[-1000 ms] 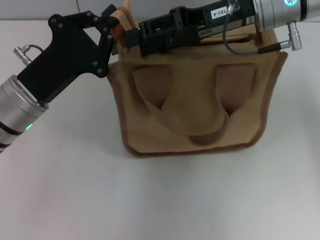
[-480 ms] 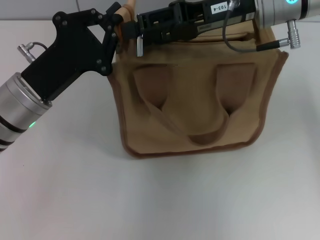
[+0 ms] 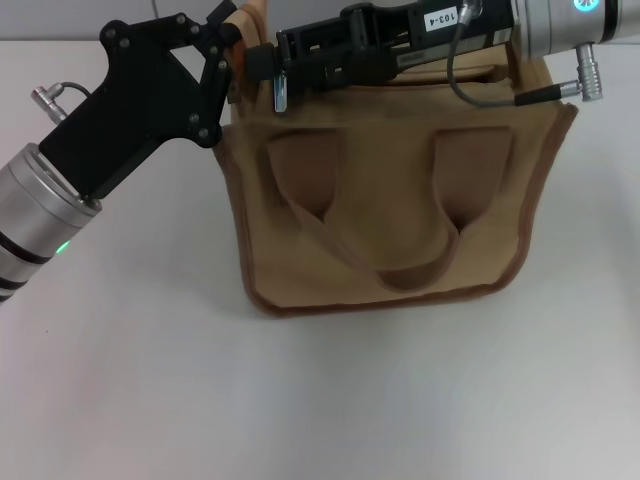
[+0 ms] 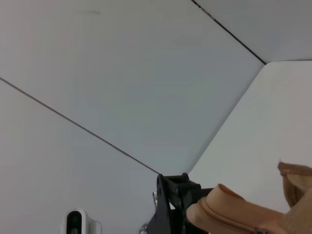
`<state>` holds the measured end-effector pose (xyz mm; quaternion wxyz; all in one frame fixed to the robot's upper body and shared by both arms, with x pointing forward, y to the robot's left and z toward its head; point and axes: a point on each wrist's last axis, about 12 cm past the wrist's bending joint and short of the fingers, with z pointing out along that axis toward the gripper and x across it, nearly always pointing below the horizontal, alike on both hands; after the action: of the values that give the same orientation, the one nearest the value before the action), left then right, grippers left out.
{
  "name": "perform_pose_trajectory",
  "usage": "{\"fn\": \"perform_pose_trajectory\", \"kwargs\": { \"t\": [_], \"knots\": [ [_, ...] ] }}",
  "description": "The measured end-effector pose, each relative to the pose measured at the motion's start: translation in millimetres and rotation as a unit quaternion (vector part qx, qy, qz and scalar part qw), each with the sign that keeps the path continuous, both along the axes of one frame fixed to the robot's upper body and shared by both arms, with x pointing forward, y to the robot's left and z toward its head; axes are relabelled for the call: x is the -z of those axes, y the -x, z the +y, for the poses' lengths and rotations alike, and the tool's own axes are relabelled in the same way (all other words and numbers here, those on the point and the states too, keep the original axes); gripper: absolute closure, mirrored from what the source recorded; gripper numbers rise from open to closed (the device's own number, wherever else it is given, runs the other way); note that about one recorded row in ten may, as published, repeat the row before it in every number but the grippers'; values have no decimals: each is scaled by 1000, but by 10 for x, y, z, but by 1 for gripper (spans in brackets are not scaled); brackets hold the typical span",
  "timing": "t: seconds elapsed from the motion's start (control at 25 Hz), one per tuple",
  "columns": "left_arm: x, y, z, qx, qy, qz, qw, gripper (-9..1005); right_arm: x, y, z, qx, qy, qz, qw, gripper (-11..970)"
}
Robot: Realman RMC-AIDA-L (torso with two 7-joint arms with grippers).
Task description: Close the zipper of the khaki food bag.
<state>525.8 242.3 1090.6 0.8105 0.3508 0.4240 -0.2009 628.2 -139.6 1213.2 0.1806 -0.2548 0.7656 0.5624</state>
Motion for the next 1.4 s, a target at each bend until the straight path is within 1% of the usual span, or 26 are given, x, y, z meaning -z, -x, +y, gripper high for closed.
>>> {"fn": "perform_pose_trajectory", "kwargs": {
  "t": [0.4, 0.8, 1.08, 1.16, 1.4],
  "knots": [
    [-3, 3, -18, 5, 1, -1, 1000, 958, 21, -5, 35, 5, 4, 1, 1000, 323],
    [-8, 13, -25, 9, 3, -3, 1000, 957, 33, -31, 49, 12, 13, -3, 1000, 559],
    [-8, 12, -28, 10, 2, -3, 1000, 956, 40, -31, 45, 13, 15, -3, 1000, 775],
    [-8, 12, -31, 11, 2, -3, 1000, 955, 43, -31, 42, 14, 15, -3, 1000, 807],
    [-6, 16, -41, 13, 4, -2, 1000, 955, 74, -47, 26, 25, 20, -3, 999, 841]
  ]
}}
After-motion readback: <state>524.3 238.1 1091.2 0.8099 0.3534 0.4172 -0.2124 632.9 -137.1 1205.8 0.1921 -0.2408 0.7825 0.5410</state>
